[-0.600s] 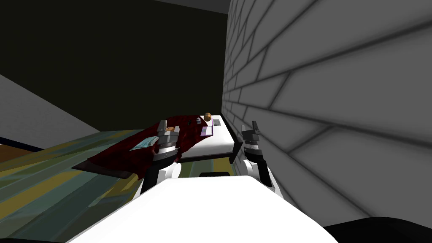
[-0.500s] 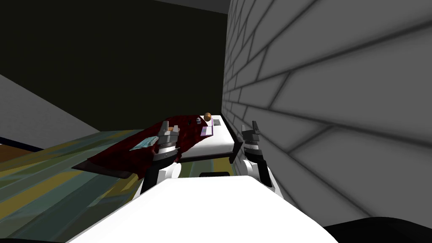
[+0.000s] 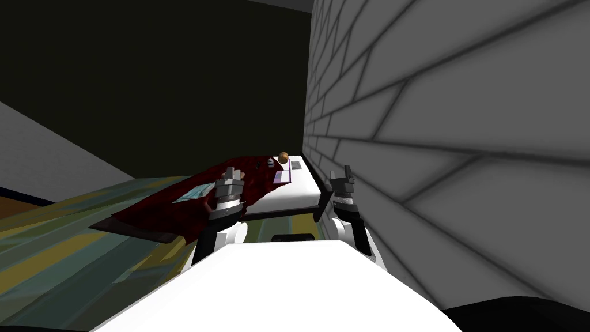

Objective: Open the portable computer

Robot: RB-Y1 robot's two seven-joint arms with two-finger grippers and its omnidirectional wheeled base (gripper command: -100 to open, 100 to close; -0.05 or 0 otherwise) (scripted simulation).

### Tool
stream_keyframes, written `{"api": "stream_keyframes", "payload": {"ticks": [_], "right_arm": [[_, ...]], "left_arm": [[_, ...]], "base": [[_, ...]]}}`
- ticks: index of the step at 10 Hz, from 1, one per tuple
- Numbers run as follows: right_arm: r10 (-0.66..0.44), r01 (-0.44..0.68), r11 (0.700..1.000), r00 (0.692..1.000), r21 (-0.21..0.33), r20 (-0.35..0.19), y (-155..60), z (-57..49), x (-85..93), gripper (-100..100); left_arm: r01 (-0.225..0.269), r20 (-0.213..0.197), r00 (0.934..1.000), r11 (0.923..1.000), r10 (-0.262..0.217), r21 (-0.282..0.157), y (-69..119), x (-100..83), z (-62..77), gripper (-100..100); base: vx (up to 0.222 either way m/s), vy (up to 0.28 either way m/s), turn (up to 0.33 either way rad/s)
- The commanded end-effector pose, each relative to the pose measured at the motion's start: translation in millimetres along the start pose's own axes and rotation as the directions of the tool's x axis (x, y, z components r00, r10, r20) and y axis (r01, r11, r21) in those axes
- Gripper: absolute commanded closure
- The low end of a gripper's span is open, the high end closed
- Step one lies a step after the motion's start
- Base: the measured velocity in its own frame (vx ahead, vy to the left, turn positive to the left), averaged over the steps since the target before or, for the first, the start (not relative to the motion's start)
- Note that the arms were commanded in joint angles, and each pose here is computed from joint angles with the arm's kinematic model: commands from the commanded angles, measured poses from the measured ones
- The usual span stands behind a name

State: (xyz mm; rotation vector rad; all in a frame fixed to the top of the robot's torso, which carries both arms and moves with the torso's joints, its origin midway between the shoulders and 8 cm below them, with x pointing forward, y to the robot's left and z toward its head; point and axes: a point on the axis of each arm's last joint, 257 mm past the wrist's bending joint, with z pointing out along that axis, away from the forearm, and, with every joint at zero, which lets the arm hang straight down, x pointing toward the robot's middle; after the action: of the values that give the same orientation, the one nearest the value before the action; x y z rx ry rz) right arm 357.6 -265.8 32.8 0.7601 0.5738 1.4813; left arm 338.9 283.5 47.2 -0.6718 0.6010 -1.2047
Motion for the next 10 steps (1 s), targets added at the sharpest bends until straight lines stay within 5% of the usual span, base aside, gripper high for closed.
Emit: {"api": "stream_keyframes", "payload": {"ticks": [1,3,4,10], "right_arm": [[0.000,0.000,1.000,1.000,0.000,0.000,0,0.0,0.0,0],[0.000,0.000,1.000,1.000,0.000,0.000,0,0.0,0.0,0],[0.000,0.000,1.000,1.000,0.000,0.000,0,0.0,0.0,0],[0.000,0.000,1.000,1.000,0.001,0.000,0,-0.1,-0.1,0]], "left_arm": [[0.000,0.000,1.0000,1.0000,0.000,0.000,0.0,0.0,0.0,0],[0.000,0.000,1.0000,1.0000,0.000,0.000,0.0,0.0,0.0,0],[-0.013,-0.043,0.9990,0.9999,0.012,-0.002,4.6,7.7,1.0,-100],[-0.064,-0.200,0.9783,0.9972,0.054,-0.040,52.1,42.6,11.6,-100]], "base": [[0.000,0.000,0.000],[0.000,0.000,0.000],[0.006,-0.004,-0.001],[0.002,-0.015,-0.002]]}}
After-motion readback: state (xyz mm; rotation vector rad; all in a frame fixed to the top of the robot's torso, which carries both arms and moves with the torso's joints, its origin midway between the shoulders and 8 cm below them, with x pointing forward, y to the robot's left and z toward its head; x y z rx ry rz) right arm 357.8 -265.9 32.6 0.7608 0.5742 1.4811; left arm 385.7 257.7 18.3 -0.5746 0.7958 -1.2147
